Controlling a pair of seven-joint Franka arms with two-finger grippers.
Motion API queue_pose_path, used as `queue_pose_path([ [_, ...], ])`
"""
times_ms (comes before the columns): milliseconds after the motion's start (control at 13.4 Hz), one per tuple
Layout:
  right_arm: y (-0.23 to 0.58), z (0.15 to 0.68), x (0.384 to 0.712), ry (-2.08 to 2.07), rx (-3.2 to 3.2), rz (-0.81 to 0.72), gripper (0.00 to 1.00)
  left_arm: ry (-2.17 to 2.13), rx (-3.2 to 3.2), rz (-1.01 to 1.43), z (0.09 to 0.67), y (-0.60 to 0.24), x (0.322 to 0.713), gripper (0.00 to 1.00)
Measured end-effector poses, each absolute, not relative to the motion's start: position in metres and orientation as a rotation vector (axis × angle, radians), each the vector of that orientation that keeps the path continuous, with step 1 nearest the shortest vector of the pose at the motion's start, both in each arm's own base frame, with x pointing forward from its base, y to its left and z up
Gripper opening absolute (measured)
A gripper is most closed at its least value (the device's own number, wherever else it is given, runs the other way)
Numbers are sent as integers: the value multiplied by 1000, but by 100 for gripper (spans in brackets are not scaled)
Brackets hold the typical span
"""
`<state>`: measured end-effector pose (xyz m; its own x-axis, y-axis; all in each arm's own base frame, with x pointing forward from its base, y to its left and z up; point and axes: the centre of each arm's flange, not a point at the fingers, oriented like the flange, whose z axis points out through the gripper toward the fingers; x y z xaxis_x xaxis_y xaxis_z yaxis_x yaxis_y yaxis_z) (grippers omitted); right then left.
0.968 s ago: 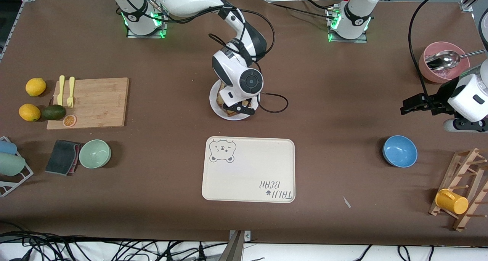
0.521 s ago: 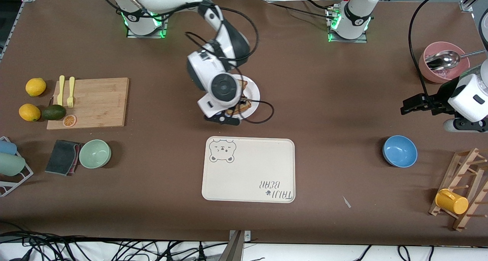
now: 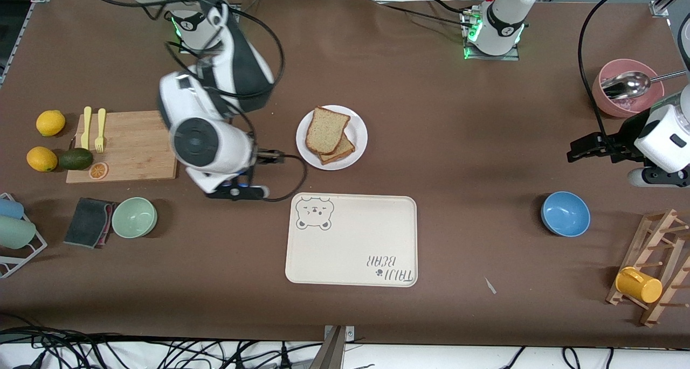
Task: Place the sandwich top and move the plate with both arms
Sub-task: 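Release the bread on the plate and withdraw the right gripper, then reach the left gripper across to the rim of the white plate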
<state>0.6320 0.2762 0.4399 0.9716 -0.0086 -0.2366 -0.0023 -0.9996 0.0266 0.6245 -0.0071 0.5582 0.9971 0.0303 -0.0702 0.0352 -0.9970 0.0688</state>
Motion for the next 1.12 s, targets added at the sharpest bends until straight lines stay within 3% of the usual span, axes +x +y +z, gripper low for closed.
queue_pose_path([
  [372,154,516,638,55,3125,-348,100,76,3079,-121,545,3,625,100],
  [819,31,561,612,-112,3208,-320,100,130,3083,-150,436,15,618,100],
  [1117,-1,570,592,-144,3196,-150,100,57,3081,-135,394,-15,610,100],
])
